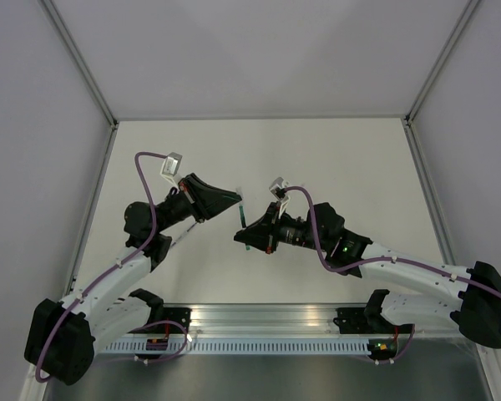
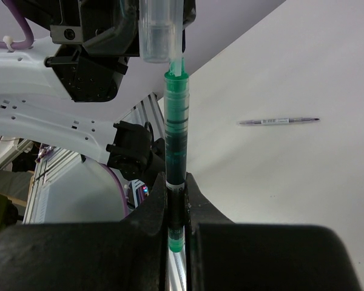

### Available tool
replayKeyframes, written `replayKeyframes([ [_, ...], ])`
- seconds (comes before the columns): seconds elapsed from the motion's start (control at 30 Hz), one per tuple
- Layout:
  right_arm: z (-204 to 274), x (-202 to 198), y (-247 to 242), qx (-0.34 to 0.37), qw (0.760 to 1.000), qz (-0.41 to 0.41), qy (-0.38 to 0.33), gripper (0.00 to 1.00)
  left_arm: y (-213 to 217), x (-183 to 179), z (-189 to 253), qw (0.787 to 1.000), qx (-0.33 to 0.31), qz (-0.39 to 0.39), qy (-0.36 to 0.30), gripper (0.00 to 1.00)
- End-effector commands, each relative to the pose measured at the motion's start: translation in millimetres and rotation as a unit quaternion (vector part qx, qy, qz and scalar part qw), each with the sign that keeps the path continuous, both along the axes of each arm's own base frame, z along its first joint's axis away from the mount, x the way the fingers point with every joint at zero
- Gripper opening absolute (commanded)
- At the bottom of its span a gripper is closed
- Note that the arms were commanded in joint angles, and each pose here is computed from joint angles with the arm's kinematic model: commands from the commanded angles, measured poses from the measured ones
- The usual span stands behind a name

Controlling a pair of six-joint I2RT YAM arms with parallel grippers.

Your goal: Insert the pens into the pen caps

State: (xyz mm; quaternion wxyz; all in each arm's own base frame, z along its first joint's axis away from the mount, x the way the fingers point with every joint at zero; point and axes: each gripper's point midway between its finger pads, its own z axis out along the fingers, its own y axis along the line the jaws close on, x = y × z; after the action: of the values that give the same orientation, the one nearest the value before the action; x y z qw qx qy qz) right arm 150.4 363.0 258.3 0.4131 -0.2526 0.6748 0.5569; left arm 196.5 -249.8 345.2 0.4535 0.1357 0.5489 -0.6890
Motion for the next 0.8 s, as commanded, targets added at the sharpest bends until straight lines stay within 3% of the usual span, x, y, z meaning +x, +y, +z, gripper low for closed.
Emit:
replayKeyframes([
  [0.0,22.7,-4.0,1.9,0.031,0.999,0.01,-0.019,0.0,3.4,-3.2,20.8,0.999,-0.02,0.012,-0.04,0.02],
  [0.37,16.0,-12.0,1.5,0.023,0.999,0.03,-0.016,0.0,0.0,6.8,45.6,0.998,-0.026,0.017,-0.051,0.02],
  [0.77,21.8,-11.8,-5.4,0.027,0.999,0.019,-0.024,0.0,0.3,3.1,31.9,0.999,-0.02,0.014,-0.047,0.02],
])
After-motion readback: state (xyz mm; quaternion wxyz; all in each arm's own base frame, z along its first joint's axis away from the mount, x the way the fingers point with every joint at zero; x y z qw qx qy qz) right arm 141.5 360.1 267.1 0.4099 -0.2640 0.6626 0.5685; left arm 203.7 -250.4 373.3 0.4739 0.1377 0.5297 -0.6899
